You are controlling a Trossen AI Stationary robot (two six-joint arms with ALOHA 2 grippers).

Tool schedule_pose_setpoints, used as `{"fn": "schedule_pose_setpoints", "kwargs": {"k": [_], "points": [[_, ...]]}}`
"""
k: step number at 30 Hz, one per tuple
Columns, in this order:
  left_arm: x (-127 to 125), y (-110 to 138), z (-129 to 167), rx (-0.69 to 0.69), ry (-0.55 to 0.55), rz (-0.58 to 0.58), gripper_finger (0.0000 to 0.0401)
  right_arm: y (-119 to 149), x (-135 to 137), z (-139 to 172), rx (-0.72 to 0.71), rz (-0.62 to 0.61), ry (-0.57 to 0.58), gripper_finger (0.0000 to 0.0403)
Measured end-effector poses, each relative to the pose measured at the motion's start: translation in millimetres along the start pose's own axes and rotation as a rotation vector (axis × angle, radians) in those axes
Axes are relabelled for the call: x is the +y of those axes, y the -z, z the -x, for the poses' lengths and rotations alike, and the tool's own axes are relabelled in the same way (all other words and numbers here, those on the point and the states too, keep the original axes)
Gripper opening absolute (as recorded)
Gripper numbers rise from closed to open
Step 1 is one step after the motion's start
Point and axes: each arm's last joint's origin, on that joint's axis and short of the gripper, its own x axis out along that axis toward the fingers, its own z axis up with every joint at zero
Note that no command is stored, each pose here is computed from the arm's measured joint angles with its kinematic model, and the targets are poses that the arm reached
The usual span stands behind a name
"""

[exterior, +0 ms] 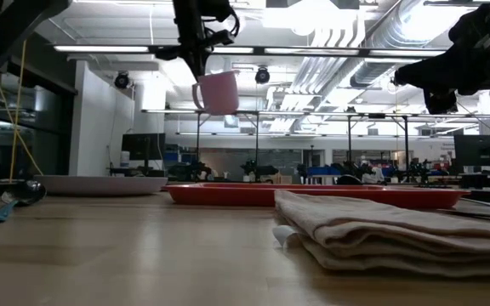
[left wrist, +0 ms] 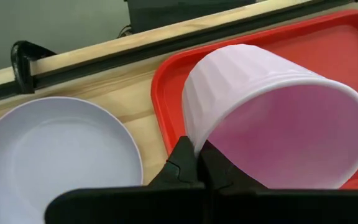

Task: Set up tray
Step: Put the pink cup on the top left of the red serving tray

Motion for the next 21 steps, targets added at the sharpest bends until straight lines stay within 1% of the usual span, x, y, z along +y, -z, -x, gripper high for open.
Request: {"fn": "schedule_pose_setpoints", "kwargs": {"k": [5,10,16,21], "points": [[6.7,-5.0,-0.8,-0.002,-0.005,0.021,0.0012,0.0,-0.1,0.0,-0.001,0.000,0.004,0.0000],[8.8,-9.4,-1.2,-0.019,0.012,0.015,0.0012,-1.1,-1.2,0.0,-0.017,-0.003,0.045,0.0000],[19.8,-16.1,-2.1,-0.021,-0.006,0.038,0.0012,-1.6,-1.6,0.1,-0.023,-0.028,0.061,0.0000],[16.2,-16.5,-7.4,-0.015,-0.010,0.006,0.0012,-1.7,-1.8,0.1,-0.026,-0.030,0.067,0.0000]]}}
